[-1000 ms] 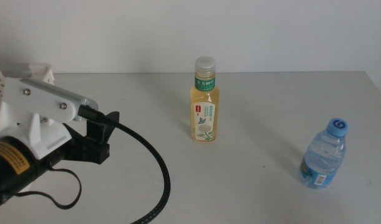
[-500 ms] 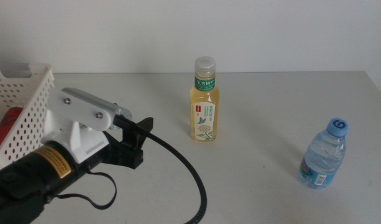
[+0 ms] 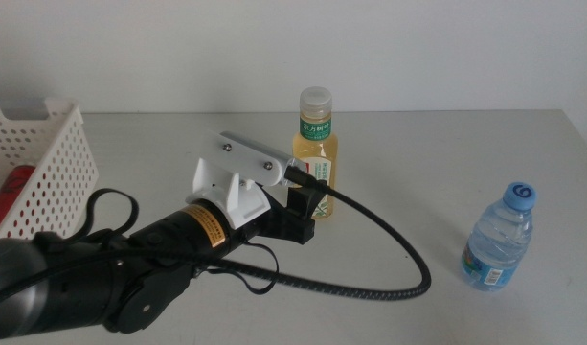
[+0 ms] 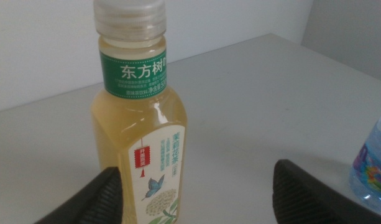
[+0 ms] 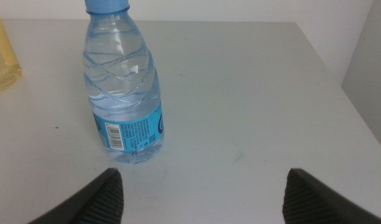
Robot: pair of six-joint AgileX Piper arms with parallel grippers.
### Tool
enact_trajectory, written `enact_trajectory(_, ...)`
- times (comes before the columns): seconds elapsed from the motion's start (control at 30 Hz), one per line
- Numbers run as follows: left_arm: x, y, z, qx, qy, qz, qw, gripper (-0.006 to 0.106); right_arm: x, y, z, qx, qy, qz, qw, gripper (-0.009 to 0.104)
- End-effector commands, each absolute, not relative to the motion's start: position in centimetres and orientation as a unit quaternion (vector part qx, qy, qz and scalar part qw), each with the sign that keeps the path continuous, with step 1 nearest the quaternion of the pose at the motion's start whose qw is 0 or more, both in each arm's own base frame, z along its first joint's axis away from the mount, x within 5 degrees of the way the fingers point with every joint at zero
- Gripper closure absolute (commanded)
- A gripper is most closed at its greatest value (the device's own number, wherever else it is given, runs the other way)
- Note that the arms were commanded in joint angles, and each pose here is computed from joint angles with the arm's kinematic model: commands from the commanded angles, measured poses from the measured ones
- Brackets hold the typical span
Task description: Use arms to grab the bottles and put them into the dustbin to the left of the table.
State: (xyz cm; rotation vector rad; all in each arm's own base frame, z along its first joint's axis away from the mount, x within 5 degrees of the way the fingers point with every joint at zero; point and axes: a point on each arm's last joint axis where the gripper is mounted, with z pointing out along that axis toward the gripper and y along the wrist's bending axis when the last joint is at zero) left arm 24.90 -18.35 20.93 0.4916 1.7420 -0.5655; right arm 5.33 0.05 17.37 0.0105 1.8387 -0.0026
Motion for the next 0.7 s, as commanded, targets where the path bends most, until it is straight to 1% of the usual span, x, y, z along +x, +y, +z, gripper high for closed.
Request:
enact_trajectory(0.0,26.1,-19.2,22.9,0.174,0.712,-0.27,0.625,0.022,5.3,0.0,18.4,0.002,0.763,-0.008,0.646,0.03)
enact_trajectory(0.37,29.7,-21.8,21.0,0.16,0.724,-0.275,0.613,0.022,5.3,0.0,18.4,0.002,0.763,-0.008,0.646,0.03)
enact_trajectory(0.67,31.6,-22.6,19.8,0.135,0.731,-0.27,0.612,0.022,5.3,0.0,18.4,0.002,0.763,-0.008,0.646,0.03)
